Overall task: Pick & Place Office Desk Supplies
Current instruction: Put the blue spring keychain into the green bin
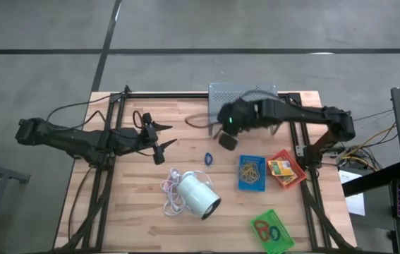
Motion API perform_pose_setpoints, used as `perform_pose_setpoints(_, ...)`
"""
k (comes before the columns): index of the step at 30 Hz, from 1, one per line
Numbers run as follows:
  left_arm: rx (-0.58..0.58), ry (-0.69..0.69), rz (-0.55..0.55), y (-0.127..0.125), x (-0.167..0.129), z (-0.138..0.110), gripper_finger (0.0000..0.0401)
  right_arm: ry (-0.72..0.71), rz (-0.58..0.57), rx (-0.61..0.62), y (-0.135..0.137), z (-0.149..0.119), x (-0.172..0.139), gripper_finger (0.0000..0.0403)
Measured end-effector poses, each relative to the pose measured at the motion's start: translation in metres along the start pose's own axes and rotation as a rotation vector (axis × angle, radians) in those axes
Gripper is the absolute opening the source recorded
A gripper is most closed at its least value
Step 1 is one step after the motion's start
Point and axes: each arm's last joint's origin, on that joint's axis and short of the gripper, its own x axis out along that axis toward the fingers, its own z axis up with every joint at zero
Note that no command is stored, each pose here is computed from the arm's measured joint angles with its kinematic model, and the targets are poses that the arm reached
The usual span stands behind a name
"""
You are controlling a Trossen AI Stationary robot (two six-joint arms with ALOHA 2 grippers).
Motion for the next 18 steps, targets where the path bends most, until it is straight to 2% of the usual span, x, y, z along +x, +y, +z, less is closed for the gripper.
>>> perform_pose_setpoints(3, 0.0, 0.0, 0.0, 0.0, 0.0, 0.0, 0.0244, -0.031, 0.229, 0.031, -0.019, 0.015, 0.01, 0.0064)
perform_pose_setpoints(5, 0.0, 0.0, 0.0, 0.0, 0.0, 0.0, 0.0245, -0.015, 0.306, 0.079, -0.035, 0.017, 0.015, 0.0066)
perform_pose_setpoints(8, 0.003, 0.0, 0.0, 0.0, 0.0, 0.0, 0.0245, 0.022, 0.242, 0.137, -0.056, 0.017, 0.023, 0.007)
perform_pose_setpoints(12, 0.003, -0.001, 0.001, 0.0, 0.0, 0.0, 0.0244, 0.06, 0.183, 0.127, -0.073, 0.013, 0.031, 0.0075)
perform_pose_setpoints(18, 0.002, -0.001, 0.003, 0.001, 0.0, 0.0, 0.0245, 0.156, 0.226, 0.06, -0.068, -0.003, 0.048, 0.0079)
